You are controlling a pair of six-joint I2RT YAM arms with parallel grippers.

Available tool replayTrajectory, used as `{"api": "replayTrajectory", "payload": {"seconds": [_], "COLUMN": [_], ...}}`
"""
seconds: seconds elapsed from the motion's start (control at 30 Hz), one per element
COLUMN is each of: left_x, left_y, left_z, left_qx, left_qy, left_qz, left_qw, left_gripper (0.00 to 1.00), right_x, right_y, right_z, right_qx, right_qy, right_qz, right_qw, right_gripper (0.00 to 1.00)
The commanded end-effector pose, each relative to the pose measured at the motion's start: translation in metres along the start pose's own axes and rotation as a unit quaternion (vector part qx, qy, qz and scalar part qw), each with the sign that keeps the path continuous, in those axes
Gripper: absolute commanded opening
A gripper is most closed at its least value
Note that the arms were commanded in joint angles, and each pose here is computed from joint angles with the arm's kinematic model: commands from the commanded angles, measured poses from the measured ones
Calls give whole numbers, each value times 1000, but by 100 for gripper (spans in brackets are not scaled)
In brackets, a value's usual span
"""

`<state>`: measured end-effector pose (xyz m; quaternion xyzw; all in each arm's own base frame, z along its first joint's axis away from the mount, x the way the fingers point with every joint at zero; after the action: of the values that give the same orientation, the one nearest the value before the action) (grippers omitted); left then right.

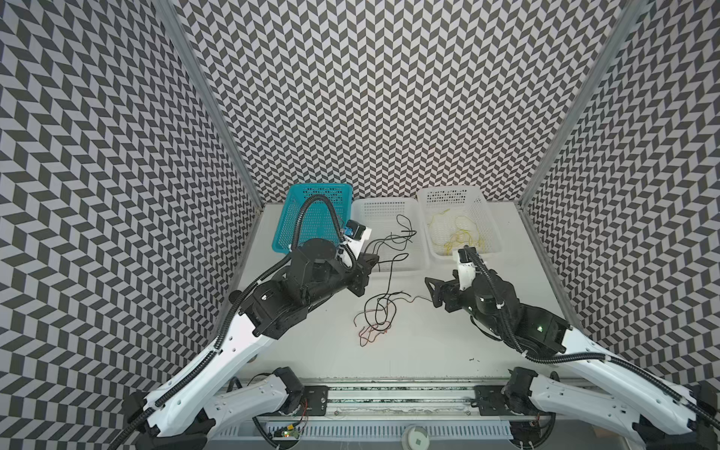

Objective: Untangle the cables
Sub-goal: 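Carry the black wire with the left gripper to the middle basket while the right withdraws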

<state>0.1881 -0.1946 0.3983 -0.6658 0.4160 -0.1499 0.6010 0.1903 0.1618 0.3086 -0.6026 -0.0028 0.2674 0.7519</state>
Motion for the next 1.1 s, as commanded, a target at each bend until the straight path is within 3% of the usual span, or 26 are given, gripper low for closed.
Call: {"api": "replayTrajectory", "payload": {"seconds": [0.0,0.4,0.6,0.83,0.93,1.07], "left_x": [2,51,85,86,99,127], "left_y": [-20,-63,-87,-133,-129,-97], "left_z": [-1,35,66,94,101,118], "left_qx": [12,-17,-17,-46,-48,-66], "left_qy": [-2,-3,-37,-50,-58,-74], "left_qz": [-22,-59,-85,-160,-151,-112], "left_qw": [1000,998,996,985,986,989], "left_gripper": [0,0,0,0,0,0], "right_x": [-8,-30,-41,-38,-34,-29], "right_y": [-4,9,9,22,29,33], "right_z": [-13,-35,-41,-44,-44,-44], "right_qx": [25,40,38,39,40,38], "right_qy": [31,50,48,51,47,46], "right_qz": [-36,-49,-63,-49,-42,-35], "right_qw": [999,997,996,997,997,998], "right_gripper": [99,100,100,100,100,100]}}
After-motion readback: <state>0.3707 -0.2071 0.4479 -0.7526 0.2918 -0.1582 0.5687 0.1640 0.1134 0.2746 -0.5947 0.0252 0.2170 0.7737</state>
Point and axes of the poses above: each gripper's point midway between its finger pads, its own x axis out along the fingers, its own z axis along the line the jaws close on, y = z × x, the point moved 7 cm from there along -x, back along the fingers, and after that the axes turned 5 degrees about -x, right-handed, at the moved point
